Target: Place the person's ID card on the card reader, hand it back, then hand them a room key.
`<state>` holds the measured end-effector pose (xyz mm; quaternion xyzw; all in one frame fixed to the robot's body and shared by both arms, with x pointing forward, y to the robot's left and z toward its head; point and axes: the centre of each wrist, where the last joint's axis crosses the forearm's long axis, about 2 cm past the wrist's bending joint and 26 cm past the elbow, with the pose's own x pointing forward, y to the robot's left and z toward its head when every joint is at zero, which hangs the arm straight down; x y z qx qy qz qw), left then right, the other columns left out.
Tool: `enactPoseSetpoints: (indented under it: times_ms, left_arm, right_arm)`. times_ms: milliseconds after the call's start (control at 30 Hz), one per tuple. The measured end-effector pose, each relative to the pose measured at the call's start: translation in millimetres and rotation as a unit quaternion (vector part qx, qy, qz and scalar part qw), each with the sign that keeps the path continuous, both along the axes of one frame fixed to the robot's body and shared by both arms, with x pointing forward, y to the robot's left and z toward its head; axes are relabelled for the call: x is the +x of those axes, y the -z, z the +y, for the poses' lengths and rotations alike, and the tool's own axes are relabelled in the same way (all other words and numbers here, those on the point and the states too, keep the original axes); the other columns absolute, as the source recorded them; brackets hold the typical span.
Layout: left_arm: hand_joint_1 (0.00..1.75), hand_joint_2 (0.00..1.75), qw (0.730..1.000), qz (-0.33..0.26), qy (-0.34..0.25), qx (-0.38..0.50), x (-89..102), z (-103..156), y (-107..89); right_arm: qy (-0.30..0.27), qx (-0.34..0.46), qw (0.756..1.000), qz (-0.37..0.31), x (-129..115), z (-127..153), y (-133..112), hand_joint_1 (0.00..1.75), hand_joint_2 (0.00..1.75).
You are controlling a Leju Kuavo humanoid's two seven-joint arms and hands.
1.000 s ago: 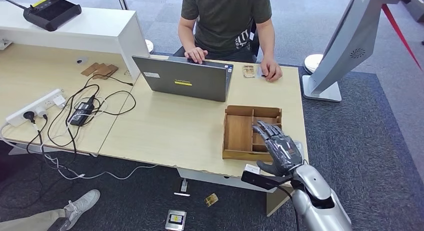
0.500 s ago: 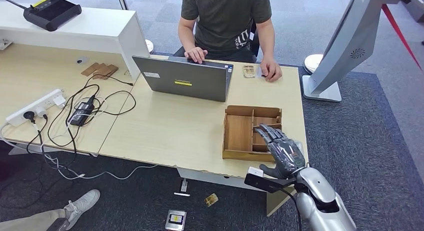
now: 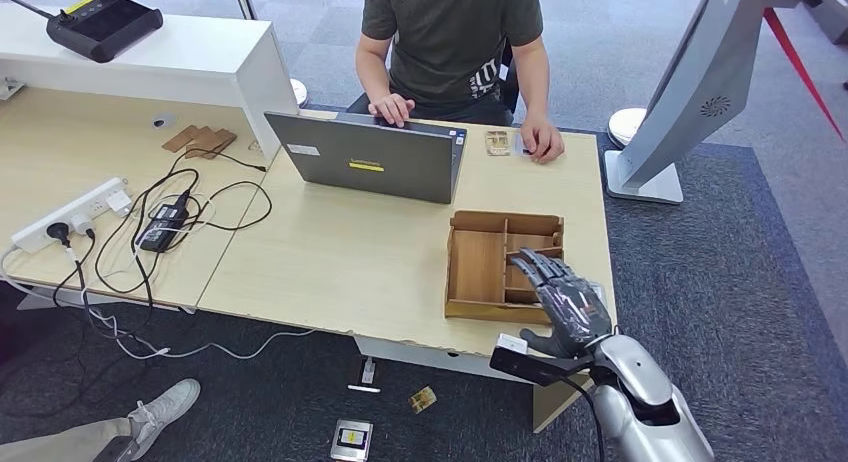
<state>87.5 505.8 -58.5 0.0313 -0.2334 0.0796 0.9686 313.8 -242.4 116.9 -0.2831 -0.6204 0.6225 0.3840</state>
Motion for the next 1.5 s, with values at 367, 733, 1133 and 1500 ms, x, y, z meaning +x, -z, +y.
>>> enactPoseSetpoints:
  times_ms: [367, 733, 1133, 1500]
  left_arm:
    - [0.0, 1.75, 1.0, 0.001, 0.002, 0.001, 0.1, -0.2, 0.1]
    - [0.0, 1.75, 1.0, 0.0, 0.001, 0.001, -0.5, 0.0, 0.1]
    - [0.0, 1.75, 1.0, 0.001, 0.003, 0.001, -0.6, -0.1, 0.2]
    - [0.0, 1.75, 1.0, 0.001, 0.004, 0.002, 0.0, -0.2, 0.1]
  right_arm:
    - [0.013, -0.009, 1.0, 0.018, 0.5, 2.1, 2.4, 0.0, 1.75]
    - [0.032, -0.013, 0.999, 0.041, 0.0, 3.8, 4.7, 0.0, 1.75]
    - [0.041, -0.013, 0.998, 0.048, -0.1, 6.8, 7.5, 0.0, 1.75]
    - [0.041, -0.013, 0.999, 0.033, 5.1, 10.9, 7.3, 0.0, 1.75]
